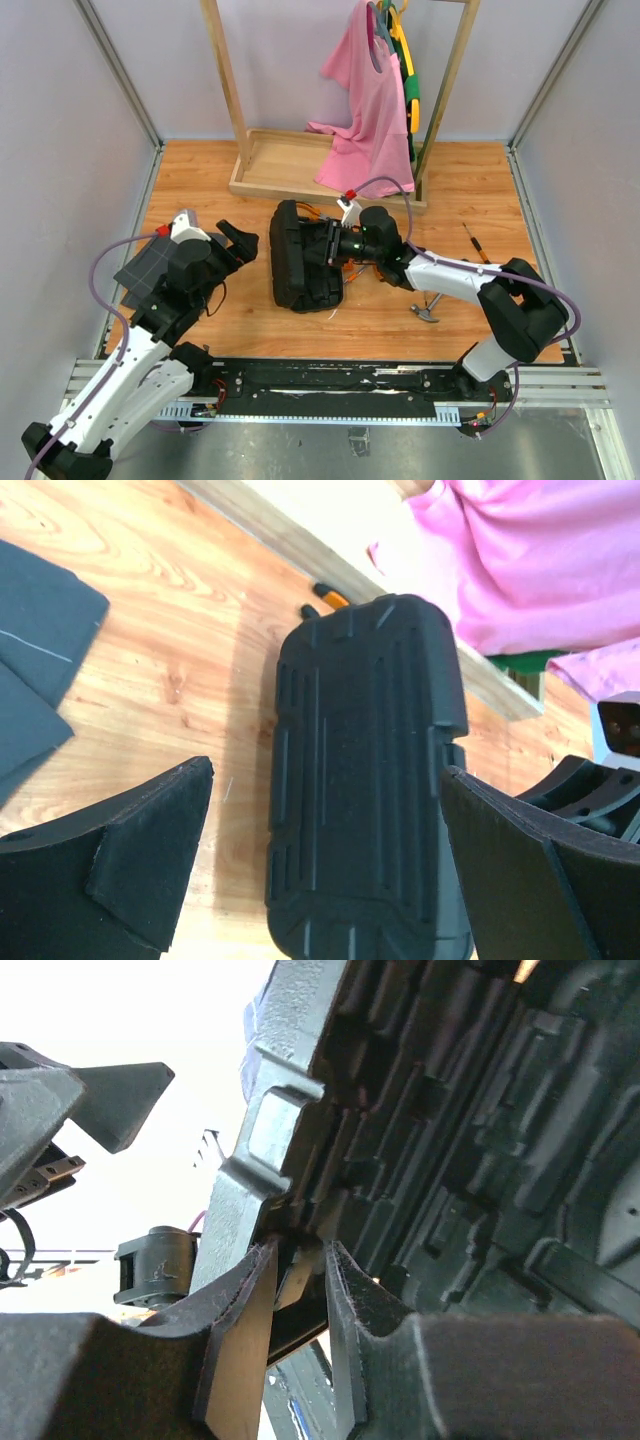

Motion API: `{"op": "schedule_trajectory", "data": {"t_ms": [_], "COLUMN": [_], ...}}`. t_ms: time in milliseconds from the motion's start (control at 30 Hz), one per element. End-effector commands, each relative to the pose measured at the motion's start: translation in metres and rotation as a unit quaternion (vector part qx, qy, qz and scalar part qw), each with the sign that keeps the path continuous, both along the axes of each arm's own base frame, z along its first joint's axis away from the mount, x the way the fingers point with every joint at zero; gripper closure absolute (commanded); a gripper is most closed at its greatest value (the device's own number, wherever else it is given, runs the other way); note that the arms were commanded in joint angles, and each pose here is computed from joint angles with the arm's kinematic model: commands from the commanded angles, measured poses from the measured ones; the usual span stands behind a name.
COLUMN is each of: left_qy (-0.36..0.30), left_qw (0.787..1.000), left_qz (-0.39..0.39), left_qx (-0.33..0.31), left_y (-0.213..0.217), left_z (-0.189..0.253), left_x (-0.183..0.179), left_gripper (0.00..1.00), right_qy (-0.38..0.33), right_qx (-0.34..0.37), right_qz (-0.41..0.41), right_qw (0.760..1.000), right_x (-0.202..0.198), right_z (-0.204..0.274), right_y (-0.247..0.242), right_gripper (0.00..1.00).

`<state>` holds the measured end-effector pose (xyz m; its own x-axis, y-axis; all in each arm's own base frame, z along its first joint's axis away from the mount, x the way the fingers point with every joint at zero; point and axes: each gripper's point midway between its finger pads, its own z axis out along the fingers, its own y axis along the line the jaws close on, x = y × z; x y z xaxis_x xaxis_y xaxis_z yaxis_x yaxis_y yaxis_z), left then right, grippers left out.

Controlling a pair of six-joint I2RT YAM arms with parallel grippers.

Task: Sort the tools into containers
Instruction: Open the storage box at the center of the board.

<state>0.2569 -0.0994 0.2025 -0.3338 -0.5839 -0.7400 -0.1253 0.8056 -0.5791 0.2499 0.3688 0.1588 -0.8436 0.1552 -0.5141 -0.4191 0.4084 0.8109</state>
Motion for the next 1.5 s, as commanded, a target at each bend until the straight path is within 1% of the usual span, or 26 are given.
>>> {"op": "schedule_trajectory", "data": {"t_ms": [0, 167, 400, 1000, 1067, 1167, 1333, 1467], "left_qy": [-0.003, -0.004, -0.009, -0.019, -0.021, -0.026, -0.023, -0.016], "left_qw": [0.999, 0.998, 0.997, 0.994, 0.994, 0.996, 0.997, 0.998], "left_qz": [0.034, 0.045, 0.061, 0.090, 0.087, 0.073, 0.048, 0.021], "left_qx": [0.030, 0.037, 0.041, 0.056, 0.055, 0.053, 0.048, 0.049], "left_y": [0.020, 0.027, 0.037, 0.057, 0.056, 0.051, 0.039, 0.026], "left_z": [0.011, 0.016, 0.022, 0.032, 0.032, 0.031, 0.024, 0.020], "left_x": [-0.006, -0.009, -0.016, -0.029, -0.029, -0.028, -0.022, -0.016], "left_gripper": [0.01, 0.01, 0.01, 0.01, 0.01, 0.01, 0.01, 0.01], "right_qy": [-0.040, -0.057, -0.052, -0.040, -0.039, -0.057, -0.105, -0.142], "right_qx": [-0.013, -0.033, -0.051, -0.126, -0.132, -0.146, -0.175, -0.210], "right_qz": [0.027, 0.062, 0.094, 0.135, 0.134, 0.124, 0.102, 0.067], "right_qw": [0.999, 0.996, 0.993, 0.982, 0.981, 0.980, 0.974, 0.965], "right_x": [-0.006, -0.019, -0.027, -0.036, -0.036, -0.034, -0.029, -0.023], "right_z": [0.018, 0.018, -0.002, -0.064, -0.068, -0.065, -0.045, -0.035], "right_y": [0.022, 0.049, 0.077, 0.111, 0.109, 0.099, 0.075, 0.045], "right_gripper": [0.71, 0.69, 0.68, 0.65, 0.65, 0.64, 0.59, 0.55]}}
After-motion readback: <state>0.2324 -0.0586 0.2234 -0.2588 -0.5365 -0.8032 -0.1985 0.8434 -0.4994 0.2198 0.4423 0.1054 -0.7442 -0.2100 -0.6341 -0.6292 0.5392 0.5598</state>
